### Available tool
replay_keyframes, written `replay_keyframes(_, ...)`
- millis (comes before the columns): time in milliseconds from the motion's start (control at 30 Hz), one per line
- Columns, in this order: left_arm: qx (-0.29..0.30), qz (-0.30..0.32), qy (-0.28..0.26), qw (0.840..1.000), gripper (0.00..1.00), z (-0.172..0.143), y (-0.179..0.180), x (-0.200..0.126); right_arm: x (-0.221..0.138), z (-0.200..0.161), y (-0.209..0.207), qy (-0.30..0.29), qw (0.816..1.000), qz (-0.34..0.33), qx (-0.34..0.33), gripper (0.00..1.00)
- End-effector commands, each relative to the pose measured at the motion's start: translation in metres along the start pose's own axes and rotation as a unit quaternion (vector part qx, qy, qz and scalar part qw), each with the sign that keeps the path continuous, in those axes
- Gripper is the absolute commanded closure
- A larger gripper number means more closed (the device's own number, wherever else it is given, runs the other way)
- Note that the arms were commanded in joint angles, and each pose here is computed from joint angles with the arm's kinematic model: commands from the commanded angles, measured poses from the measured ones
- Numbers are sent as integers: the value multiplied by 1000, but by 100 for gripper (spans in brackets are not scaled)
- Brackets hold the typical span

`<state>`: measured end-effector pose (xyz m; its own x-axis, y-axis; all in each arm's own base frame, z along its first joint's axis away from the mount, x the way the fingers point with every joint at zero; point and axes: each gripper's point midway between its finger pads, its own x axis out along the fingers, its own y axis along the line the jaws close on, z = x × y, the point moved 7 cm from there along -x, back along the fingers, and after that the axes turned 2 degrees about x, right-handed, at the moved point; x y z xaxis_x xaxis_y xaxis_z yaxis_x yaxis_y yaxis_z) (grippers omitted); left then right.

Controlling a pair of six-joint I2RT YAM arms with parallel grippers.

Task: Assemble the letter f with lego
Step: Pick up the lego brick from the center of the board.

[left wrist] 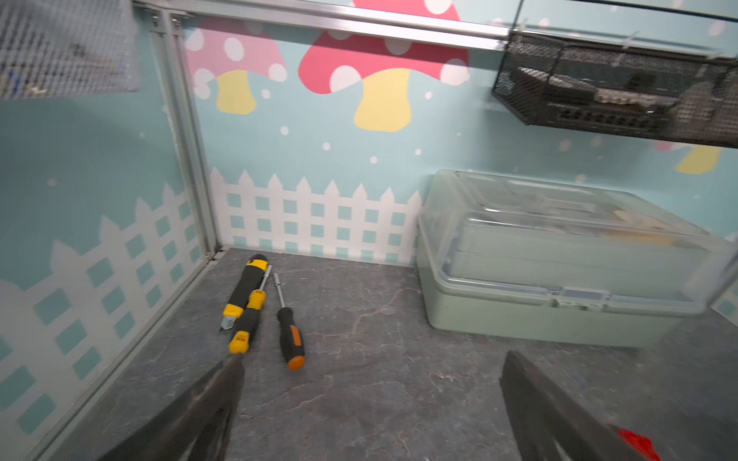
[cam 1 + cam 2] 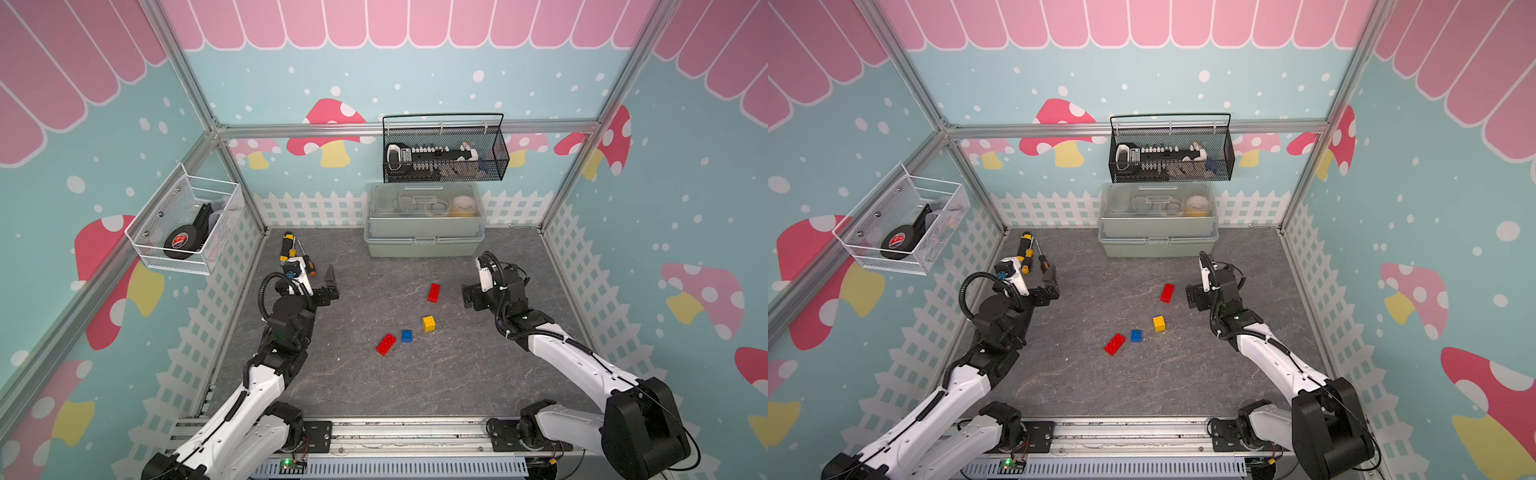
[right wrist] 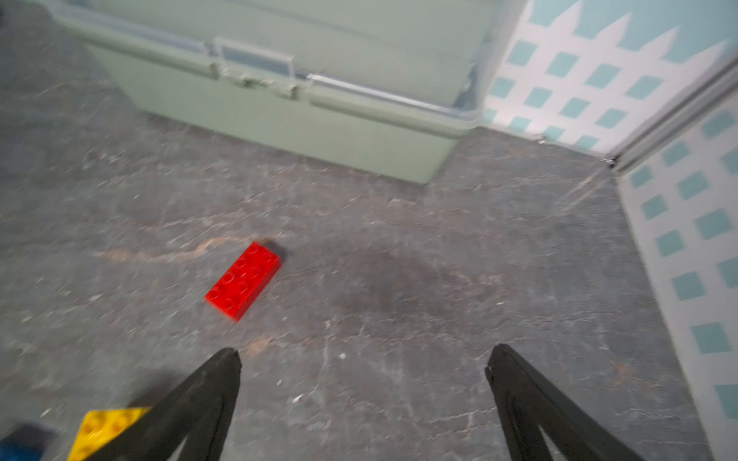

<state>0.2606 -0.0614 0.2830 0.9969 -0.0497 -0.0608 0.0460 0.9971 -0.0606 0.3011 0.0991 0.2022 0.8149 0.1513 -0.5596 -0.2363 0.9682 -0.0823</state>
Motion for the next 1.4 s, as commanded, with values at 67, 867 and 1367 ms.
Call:
replay_keyframes(67,8,-138,133,981,1,-17,-45,-26,-16,-34,19,157,986,52,11,4)
replay_keyframes(867,172,-321,203,909,1,-9,-95,-150,6,-38,101,301,949,79,-50,10)
replay_keyframes(1367,182,-279,175,927,1,5,-64,-157,30,-38,125,304,947,81,-58,12)
